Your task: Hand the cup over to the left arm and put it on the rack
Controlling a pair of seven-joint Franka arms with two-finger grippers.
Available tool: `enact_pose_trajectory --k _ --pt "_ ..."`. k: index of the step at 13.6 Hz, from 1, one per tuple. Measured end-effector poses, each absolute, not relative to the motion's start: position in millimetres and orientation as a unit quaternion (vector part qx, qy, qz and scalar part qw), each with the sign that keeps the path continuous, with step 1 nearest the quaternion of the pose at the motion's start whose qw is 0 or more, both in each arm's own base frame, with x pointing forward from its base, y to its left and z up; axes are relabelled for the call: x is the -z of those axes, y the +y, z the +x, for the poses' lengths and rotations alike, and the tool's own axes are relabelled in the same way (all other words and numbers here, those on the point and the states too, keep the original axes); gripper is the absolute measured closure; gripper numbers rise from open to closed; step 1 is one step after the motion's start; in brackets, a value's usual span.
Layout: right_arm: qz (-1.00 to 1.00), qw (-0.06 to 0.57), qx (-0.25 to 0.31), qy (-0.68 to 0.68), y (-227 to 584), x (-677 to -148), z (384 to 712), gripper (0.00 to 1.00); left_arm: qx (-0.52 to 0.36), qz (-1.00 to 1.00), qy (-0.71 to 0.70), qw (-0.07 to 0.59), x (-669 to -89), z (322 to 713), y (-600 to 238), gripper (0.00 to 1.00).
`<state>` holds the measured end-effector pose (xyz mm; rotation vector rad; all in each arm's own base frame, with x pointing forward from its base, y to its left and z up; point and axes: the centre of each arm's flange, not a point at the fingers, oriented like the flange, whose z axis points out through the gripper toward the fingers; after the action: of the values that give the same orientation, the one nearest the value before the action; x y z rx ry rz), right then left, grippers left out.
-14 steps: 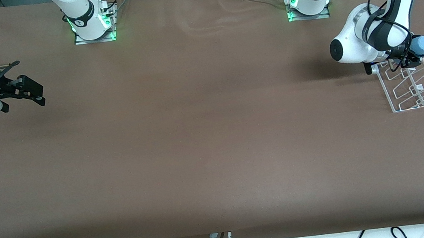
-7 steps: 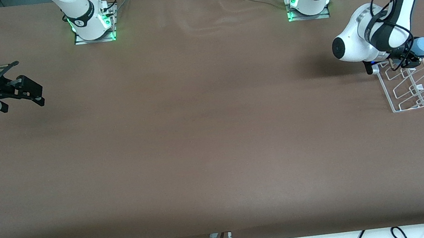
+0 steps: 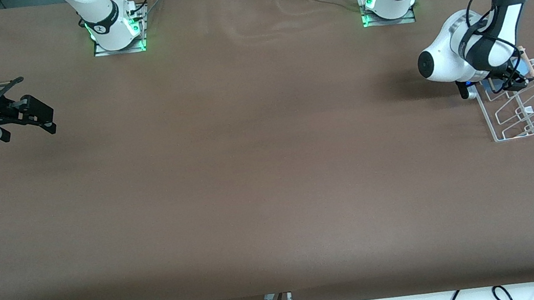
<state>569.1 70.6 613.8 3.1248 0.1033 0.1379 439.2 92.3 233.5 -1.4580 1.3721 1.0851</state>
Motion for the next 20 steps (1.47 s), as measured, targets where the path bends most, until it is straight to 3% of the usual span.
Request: enact_pose_trajectory --k 4,12,16,20 --pt "0.998 0.006 -0.045 0.032 69.4 -614.1 569.5 0.0 -0.397 -0.666 0.499 0.386 -263.1 472.1 80.0 0.0" --pt "0.998 0.006 -0.044 0.032 69.9 -613.0 570.1 0.0 -0.183 -0.918 0.308 0.171 -441.4 571.1 37.9 0.0" --pt "0.999 0.008 -0.038 0.034 72.6 -604.4 574.5 0.0 -0.122 -0.965 0.213 0.088 -538.7 576.9 2.4 0.0" --pt "0.998 0.008 -0.04 0.038 74.8 -603.7 575.6 0.0 -0.074 -0.994 0.077 0.025 -590.0 577.0 -29.2 0.0"
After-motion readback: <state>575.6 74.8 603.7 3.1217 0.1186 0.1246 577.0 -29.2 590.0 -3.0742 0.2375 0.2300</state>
